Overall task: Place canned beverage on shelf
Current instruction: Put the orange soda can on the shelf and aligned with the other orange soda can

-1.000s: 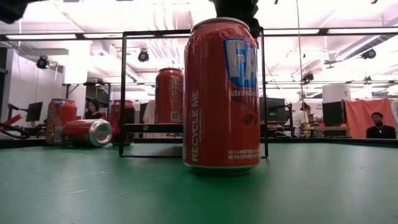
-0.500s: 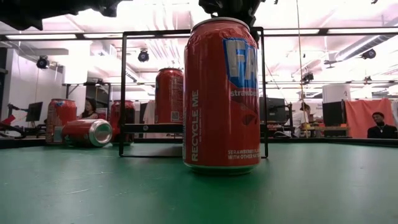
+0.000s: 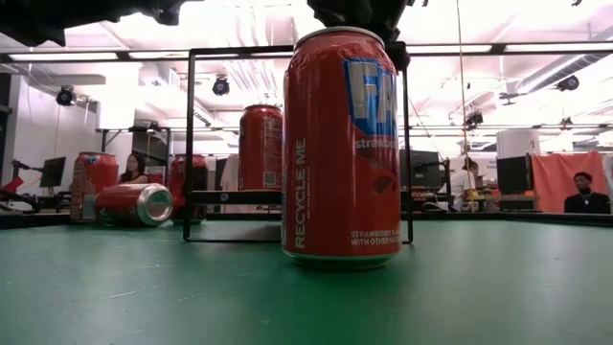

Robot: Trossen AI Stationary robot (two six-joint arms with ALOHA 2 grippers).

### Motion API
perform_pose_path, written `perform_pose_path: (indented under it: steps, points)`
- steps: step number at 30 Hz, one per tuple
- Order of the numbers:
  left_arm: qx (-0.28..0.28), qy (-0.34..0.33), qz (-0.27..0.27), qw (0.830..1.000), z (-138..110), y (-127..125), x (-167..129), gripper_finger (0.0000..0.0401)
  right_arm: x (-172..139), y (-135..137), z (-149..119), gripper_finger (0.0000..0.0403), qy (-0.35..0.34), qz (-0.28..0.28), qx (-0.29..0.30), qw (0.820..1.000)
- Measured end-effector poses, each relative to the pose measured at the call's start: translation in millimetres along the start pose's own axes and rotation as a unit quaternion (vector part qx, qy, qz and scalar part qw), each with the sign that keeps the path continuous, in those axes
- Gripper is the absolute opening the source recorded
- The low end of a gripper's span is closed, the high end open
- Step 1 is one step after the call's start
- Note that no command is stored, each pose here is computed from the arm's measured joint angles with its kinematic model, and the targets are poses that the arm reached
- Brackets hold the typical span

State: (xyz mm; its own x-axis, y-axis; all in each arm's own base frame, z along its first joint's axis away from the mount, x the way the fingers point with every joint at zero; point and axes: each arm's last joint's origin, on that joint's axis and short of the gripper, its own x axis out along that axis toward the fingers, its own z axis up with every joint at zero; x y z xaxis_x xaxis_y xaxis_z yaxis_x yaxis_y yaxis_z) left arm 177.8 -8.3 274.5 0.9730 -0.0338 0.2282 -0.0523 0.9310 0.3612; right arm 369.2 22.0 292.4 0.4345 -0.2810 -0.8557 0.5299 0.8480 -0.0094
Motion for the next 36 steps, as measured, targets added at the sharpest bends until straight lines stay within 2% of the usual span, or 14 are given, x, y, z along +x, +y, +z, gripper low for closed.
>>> perform_pose_path:
  steps: [6, 16, 36]
  points:
    - [0.0, -0.002, 0.003, 1.0, 1, 0, 0, 0.0, -1, -1, 0, 0.0009, -0.008, -0.014, 0.038, 0.999]
    - [0.004, 0.001, 0.017, 1.0, 1, 1, 0, 0.0, -18, -1, 11, 0.0009, -0.017, -0.012, 0.016, 1.0]
    - [0.009, 0.003, 0.02, 1.0, 1, 1, 0, 0.0, -5, -2, 2, 0.0009, 0.004, -0.029, 0.024, 0.999]
